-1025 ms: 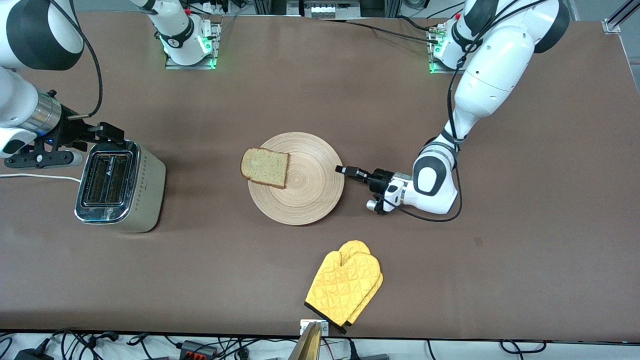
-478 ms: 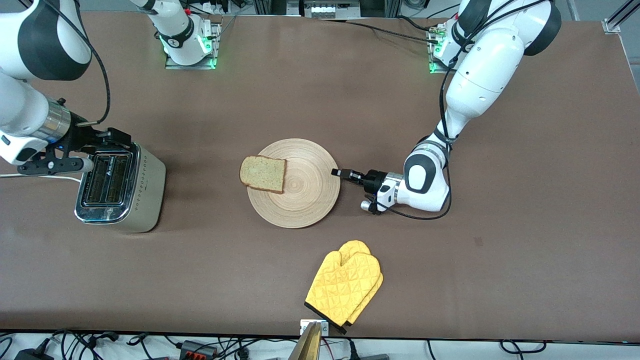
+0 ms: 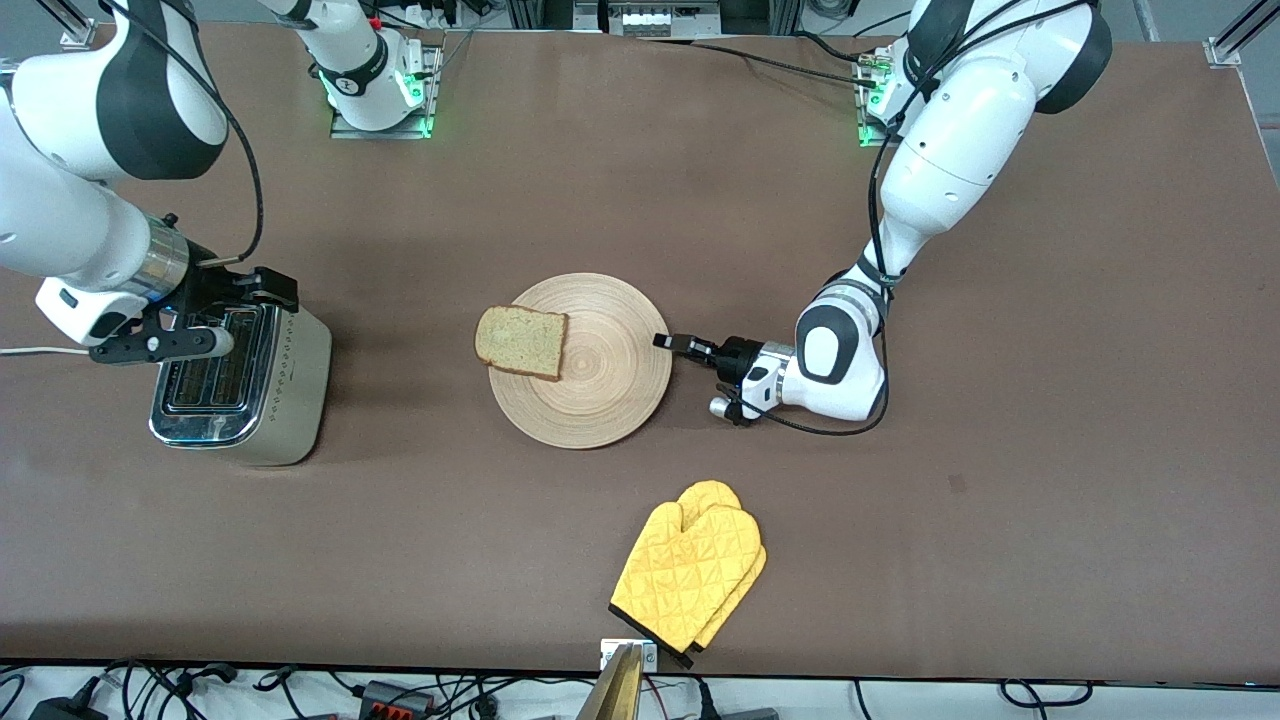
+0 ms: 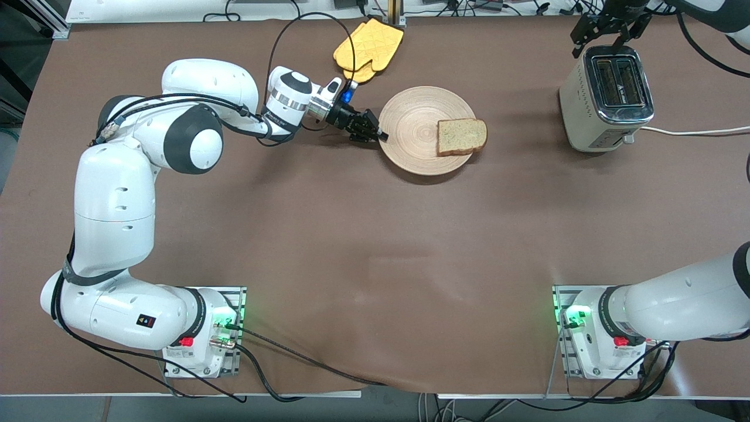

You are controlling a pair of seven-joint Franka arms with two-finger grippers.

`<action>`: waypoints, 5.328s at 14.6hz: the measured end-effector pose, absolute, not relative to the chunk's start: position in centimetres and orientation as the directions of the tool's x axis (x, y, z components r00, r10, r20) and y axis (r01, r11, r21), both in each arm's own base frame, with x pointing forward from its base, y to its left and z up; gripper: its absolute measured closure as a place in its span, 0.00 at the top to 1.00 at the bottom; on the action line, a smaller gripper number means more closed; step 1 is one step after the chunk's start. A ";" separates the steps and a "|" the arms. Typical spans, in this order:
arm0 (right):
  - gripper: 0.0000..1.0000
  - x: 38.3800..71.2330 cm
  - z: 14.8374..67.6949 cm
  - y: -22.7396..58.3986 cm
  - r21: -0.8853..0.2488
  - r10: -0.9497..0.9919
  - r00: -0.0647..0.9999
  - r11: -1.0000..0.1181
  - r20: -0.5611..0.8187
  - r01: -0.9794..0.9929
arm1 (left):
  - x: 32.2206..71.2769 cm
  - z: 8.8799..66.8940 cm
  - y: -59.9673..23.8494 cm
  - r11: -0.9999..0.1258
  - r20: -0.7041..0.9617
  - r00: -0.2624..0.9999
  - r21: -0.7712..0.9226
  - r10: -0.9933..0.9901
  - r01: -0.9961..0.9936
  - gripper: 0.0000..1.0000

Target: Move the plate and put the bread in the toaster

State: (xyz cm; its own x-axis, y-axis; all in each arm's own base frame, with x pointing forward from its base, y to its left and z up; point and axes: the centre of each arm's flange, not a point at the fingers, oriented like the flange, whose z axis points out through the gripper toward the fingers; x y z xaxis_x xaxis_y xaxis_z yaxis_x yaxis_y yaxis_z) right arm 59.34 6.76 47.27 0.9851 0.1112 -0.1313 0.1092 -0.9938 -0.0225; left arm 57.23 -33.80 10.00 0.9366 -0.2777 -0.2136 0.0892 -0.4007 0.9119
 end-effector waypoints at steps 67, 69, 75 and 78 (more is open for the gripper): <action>0.21 57.4 20.3 19.9 -0.384 -0.199 0.839 -0.819 -0.507 -0.426 | 55.1 56.4 3.1 -0.996 -0.136 0.990 0.073 0.034 0.044 1.00; 0.20 57.7 20.7 19.9 -0.388 -0.194 0.839 -0.818 -0.508 -0.424 | 55.1 56.2 3.0 -0.999 -0.140 0.990 0.043 0.025 0.031 1.00; 0.08 58.9 23.2 19.0 -0.370 -0.152 0.887 -0.868 -0.437 -0.331 | 55.3 56.0 2.6 -1.000 -0.144 0.990 0.009 0.009 0.010 1.00; 0.08 60.7 29.2 16.7 -0.310 -0.091 0.926 -0.926 -0.366 -0.213 | 55.3 56.0 2.6 -1.000 -0.144 0.989 0.009 0.015 0.016 1.00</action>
State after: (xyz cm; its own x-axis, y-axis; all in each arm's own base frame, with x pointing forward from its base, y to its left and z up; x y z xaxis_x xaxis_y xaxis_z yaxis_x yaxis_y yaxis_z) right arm 60.72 16.67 29.23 0.9263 -0.0907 -0.3658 -0.2133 -0.9264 -0.3103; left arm 55.26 2.65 56.05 0.9895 0.0145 -0.1438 0.0159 -0.9998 0.0085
